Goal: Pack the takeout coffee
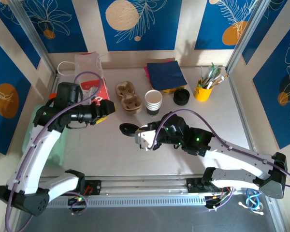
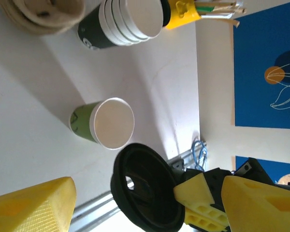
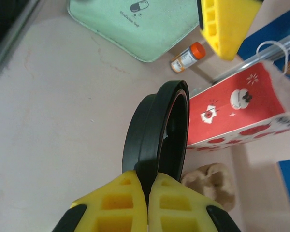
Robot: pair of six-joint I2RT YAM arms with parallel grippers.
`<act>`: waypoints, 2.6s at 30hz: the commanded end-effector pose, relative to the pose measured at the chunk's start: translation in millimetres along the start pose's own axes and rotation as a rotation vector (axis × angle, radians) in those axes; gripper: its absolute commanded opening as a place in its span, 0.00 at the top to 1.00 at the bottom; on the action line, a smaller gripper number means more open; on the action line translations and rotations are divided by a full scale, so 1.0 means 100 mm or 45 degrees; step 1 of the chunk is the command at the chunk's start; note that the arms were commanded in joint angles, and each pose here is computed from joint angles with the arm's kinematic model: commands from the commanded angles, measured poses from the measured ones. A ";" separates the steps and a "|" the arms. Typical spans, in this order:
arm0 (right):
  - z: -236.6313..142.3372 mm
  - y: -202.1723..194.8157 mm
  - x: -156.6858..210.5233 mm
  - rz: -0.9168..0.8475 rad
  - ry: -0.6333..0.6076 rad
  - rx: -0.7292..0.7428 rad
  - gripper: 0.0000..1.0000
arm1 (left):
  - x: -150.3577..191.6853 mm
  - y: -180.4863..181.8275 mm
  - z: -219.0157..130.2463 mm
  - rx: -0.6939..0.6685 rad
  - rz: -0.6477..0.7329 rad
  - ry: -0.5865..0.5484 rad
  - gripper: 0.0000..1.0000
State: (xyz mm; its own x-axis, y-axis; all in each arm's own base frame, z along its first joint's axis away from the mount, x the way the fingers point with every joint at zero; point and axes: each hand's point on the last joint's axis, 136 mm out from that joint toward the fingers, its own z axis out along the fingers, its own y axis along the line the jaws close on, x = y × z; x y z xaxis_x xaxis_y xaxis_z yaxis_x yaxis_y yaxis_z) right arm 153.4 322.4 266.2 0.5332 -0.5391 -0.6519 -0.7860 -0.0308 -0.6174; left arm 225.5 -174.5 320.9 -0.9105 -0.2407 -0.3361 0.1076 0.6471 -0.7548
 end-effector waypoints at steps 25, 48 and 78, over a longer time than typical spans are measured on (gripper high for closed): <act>-0.59 -0.40 0.28 2.338 0.093 -0.322 1.00 | -0.24 0.12 0.11 0.180 0.334 -0.427 0.22; -0.48 -0.17 0.89 2.820 0.018 -0.320 1.00 | 0.00 0.39 0.52 0.265 0.135 -0.252 0.22; -0.12 0.01 1.49 2.875 0.056 -0.231 0.96 | 0.02 0.44 0.56 0.255 0.112 -0.253 0.22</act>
State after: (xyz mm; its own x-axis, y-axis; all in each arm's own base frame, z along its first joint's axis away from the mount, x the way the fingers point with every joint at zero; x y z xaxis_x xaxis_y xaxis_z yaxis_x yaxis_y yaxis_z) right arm 228.4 232.6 180.4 -0.9800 0.1989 0.0060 0.0881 0.4064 0.9094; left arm 252.9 -184.3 253.5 -0.8009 -0.3447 -0.4896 0.2607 0.5353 -0.8034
